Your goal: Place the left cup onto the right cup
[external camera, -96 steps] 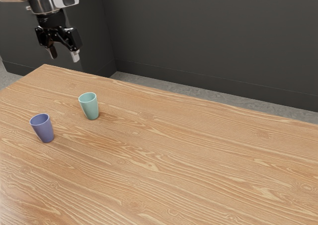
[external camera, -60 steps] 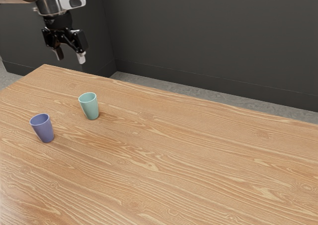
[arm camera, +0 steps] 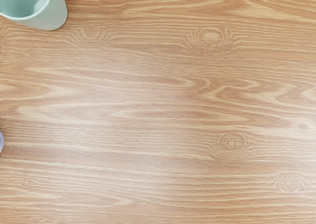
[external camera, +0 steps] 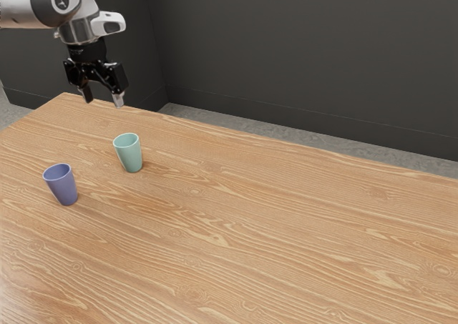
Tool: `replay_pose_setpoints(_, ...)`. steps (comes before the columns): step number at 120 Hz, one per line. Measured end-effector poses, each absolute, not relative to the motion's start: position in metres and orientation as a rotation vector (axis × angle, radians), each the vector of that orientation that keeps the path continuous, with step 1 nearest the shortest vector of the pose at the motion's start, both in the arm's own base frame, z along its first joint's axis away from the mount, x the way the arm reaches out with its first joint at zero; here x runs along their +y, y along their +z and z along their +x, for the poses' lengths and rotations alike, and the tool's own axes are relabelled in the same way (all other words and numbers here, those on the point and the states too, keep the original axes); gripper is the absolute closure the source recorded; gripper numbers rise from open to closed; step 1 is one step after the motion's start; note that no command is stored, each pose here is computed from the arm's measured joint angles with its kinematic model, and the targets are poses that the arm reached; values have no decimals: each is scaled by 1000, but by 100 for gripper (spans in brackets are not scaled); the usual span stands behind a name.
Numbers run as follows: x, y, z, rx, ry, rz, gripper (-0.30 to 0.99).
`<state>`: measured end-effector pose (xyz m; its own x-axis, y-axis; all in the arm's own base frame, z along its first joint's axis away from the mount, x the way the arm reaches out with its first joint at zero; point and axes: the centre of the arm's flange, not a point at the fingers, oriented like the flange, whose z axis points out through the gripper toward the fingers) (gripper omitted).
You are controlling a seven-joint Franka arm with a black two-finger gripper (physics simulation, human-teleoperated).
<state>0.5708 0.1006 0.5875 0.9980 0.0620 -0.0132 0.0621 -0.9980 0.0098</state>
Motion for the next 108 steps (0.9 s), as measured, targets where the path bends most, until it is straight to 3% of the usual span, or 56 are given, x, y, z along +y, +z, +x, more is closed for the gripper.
replay_pose_setpoints(108,127,491,600,151,-48,3146,2)
